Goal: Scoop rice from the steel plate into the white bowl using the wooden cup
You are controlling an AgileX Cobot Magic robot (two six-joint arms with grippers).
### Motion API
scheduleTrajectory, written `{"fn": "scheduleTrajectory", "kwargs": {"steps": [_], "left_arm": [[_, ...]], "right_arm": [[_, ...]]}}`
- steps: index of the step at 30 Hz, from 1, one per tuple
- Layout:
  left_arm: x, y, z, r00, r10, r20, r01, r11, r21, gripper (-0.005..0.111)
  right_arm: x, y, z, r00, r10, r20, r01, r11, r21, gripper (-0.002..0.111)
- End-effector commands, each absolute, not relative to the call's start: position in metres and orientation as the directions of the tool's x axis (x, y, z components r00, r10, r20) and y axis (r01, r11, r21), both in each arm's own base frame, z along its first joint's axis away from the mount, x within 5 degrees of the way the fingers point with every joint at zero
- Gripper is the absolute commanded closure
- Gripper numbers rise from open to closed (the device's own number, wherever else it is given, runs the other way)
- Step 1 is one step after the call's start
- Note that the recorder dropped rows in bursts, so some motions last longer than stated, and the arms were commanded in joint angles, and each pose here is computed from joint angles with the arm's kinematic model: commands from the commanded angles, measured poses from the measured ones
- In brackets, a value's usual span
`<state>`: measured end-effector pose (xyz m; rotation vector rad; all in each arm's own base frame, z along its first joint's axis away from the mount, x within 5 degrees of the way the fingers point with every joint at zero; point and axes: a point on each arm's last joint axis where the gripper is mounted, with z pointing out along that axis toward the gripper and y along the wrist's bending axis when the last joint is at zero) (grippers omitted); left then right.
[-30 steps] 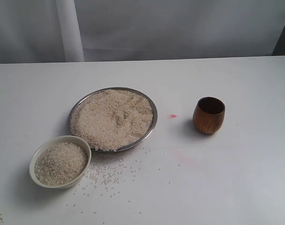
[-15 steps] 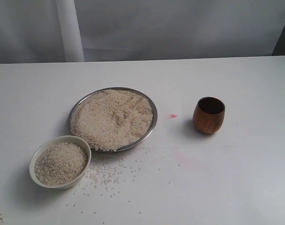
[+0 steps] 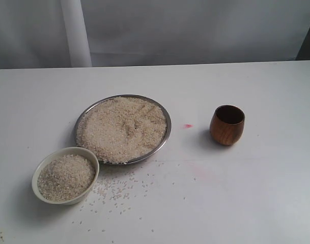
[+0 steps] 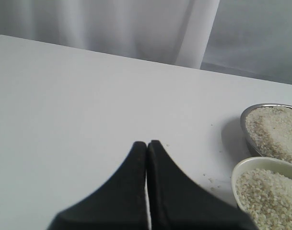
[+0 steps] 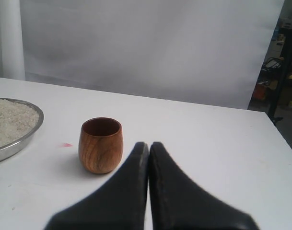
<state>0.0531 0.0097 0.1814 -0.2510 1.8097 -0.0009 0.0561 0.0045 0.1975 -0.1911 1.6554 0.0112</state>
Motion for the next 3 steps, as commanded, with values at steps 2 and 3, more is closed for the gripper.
{"fn": "scheduleTrajectory", "kwargs": {"steps": [2,3], "left_arm": [[0.0530,0.0096,0.1833,-0.218,-0.169,-0.961,-0.168,0.977,-0.133,0.107],[0.0530,0.0096,0.1833,-0.218,-0.169,-0.961,-0.168,0.977,-0.133,0.107]], "right_arm": [[0.0560,0.0046,0.1963,-0.085,-0.113,-0.990,-0.133,0.986,-0.101,0.108],[0.0560,0.0046,0.1963,-0.085,-0.113,-0.990,-0.133,0.986,-0.101,0.108]]}}
